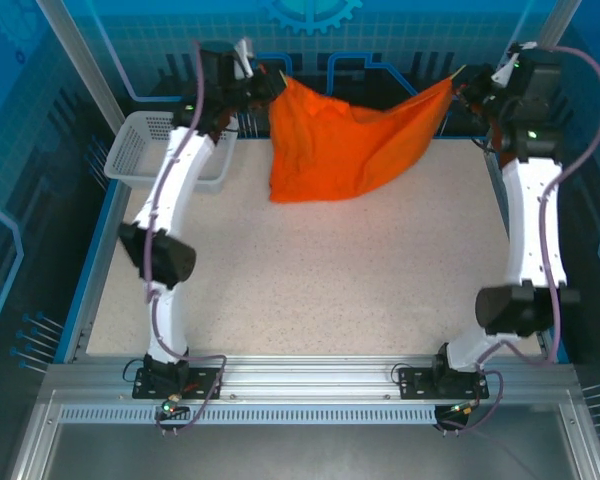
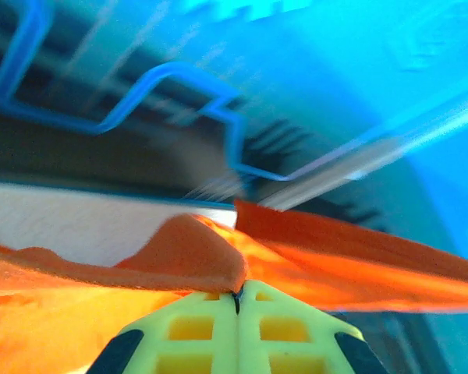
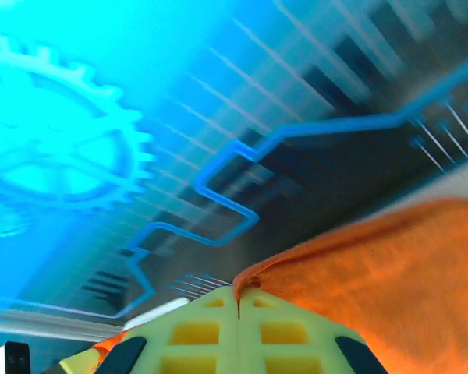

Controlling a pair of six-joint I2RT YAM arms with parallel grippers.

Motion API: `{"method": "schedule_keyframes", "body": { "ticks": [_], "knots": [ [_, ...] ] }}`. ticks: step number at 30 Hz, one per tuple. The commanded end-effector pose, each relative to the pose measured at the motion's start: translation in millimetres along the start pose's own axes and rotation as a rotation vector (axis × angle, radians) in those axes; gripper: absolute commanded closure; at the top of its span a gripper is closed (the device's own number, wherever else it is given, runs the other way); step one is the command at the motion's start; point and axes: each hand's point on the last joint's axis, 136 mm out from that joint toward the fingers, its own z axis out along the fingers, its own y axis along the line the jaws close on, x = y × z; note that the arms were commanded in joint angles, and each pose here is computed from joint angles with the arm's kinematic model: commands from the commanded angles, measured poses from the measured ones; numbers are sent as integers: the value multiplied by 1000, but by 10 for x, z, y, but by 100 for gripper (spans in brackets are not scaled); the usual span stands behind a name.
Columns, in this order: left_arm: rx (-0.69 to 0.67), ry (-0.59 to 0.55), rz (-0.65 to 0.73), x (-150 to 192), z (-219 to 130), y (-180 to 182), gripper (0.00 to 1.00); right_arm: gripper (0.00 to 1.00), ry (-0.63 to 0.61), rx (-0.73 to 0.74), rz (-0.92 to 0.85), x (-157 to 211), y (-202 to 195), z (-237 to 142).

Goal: Fold and stack the t-shirts

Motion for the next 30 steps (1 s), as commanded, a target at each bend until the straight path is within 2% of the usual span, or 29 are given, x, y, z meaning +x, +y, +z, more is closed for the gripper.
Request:
{"method": "schedule_keyframes", "body": {
  "ticks": [1,3,5,9,11,14,16,18,20,23,26,30],
  "knots": [
    [359,-177,358,-209,-1462,-1613,100,100,-143,-56,-157,-127,303,-674],
    [335,-182,374,-37,-1640,-1528,100,100,-202,-23,-192,-80,220,-917],
    [256,-174,356,132,-1718,-1276,100,100,-196,48,-185,11,-6,-977],
    [141,11,257,748,-1539,-630,100,100,-83,178,-173,408,-508,-842],
    [84,114,167,1155,-1490,-303,100,100,-1,280,-87,716,-927,-822],
    [-20,265,41,1921,-1582,158,100,100,151,434,42,1432,-1559,-928],
    [-95,364,-64,2476,-1771,443,100,100,259,472,116,1924,-1833,-1056],
    [-171,417,-112,2820,-2074,585,100,100,330,509,186,2285,-1997,-1283],
    [-248,377,-133,2893,-2398,708,100,100,337,487,200,2451,-2027,-1442],
    [-330,230,-56,2679,-2658,829,100,100,303,495,177,2444,-2089,-1562],
    [-344,209,-31,2438,-2436,854,100,100,314,479,159,2347,-2026,-1417],
    [-291,245,-78,2171,-1849,763,100,100,316,460,185,2116,-1885,-1134]
  ]
}}
